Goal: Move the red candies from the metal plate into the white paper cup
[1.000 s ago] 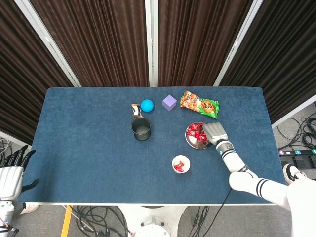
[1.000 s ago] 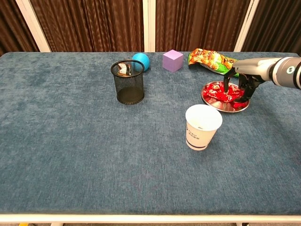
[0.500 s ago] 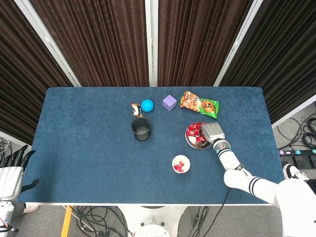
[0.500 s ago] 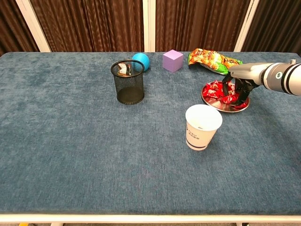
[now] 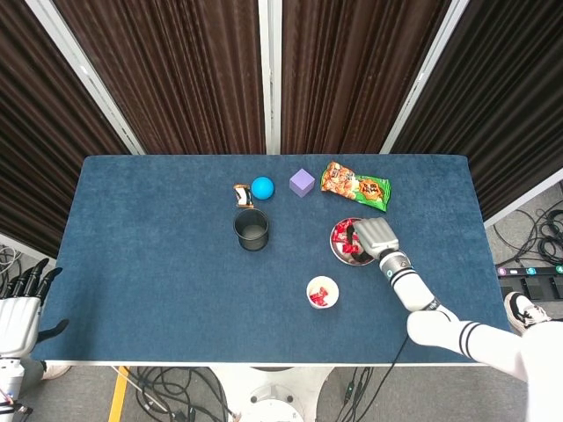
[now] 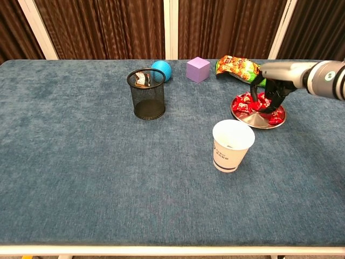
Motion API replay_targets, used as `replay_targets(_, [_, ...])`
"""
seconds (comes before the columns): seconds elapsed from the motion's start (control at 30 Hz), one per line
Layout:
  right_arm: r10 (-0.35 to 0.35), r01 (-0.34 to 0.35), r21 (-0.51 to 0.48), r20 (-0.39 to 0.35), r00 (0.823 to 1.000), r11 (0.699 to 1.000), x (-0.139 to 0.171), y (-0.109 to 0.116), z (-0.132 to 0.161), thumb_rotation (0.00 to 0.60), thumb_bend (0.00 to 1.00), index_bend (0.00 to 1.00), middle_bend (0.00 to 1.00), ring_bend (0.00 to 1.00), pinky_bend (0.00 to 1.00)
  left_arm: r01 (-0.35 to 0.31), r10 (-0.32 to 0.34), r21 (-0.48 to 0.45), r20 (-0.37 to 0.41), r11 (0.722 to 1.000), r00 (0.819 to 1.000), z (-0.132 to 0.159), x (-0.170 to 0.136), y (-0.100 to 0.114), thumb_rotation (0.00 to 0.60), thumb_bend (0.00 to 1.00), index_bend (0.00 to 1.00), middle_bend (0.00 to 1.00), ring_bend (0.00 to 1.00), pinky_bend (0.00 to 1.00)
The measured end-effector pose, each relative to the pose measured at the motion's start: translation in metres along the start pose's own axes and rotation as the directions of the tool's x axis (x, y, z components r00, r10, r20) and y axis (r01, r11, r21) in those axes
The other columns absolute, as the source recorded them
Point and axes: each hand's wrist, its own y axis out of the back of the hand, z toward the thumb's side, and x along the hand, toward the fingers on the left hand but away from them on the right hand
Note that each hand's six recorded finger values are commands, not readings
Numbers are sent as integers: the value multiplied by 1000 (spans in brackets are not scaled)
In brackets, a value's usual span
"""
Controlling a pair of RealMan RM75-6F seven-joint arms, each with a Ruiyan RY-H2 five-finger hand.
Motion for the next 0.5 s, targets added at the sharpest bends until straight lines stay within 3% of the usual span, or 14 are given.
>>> replay_targets(0.13, [-22,18,-33,-121,992,999,27,16,28,600,374,612,958,926,1000,-1,1,8,1,1000,1000,1,1,1,600,1,214,161,141,194])
replay_targets(0.3, [-21,11,-39,-274,962,999,62,26,61,600,373,599,958,925,1000,-6,6,9,6,1000,1000,4,1,2,600,1,214,161,140,194])
replay_targets(0.5, [44,-47,-2,-333,942,999,72,7,73,600,372,576,958,924,1000,1,-1,11,-4,1000,1000,1,-2,2,600,1,214,161,140,194])
